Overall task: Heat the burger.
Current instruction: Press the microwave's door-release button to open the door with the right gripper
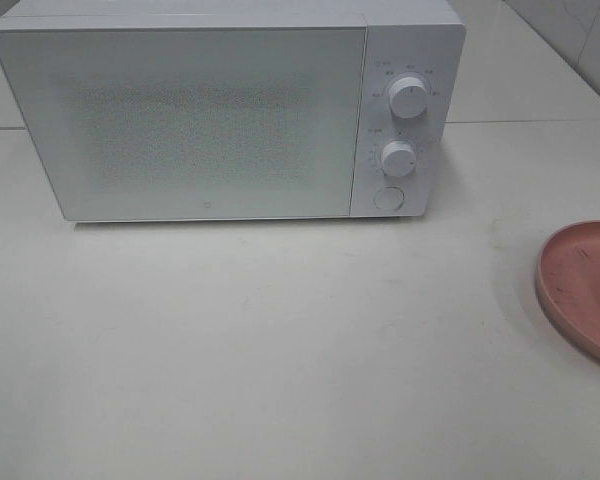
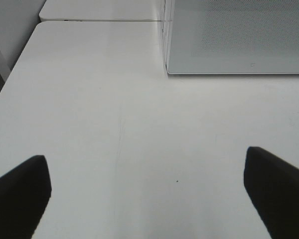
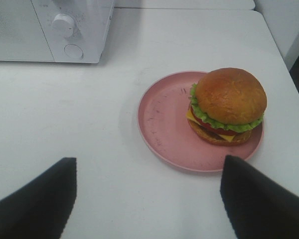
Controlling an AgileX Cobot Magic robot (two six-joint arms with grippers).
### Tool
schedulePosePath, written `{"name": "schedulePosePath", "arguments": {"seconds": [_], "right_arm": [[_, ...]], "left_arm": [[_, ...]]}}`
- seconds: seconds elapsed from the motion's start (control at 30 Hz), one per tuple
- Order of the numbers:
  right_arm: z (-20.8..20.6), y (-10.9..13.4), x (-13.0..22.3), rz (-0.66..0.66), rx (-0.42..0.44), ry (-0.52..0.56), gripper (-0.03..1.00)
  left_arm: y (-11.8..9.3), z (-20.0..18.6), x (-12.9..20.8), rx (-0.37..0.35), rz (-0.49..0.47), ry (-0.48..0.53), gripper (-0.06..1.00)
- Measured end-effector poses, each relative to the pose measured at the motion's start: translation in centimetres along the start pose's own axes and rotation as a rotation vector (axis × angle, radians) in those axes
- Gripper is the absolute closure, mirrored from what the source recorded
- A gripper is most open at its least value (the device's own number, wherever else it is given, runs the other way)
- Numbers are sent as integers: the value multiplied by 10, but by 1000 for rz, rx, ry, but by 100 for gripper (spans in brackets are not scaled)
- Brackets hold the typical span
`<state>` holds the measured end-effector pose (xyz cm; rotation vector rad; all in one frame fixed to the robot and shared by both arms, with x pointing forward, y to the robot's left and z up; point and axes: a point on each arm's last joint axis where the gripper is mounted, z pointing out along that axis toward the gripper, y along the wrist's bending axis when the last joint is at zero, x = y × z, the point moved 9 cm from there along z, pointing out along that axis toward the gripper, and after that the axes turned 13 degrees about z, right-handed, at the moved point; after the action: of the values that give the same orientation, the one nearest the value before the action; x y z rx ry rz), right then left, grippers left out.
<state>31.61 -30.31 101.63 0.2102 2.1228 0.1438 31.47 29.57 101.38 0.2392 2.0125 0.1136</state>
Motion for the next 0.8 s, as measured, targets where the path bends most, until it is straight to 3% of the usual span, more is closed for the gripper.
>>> {"name": "schedulePosePath", "arguments": {"seconds": [0.8], "right_arm": [[57, 16, -34, -18, 11, 99, 20]], "left_arm": [[0, 0, 0, 0, 0, 0, -5]]}}
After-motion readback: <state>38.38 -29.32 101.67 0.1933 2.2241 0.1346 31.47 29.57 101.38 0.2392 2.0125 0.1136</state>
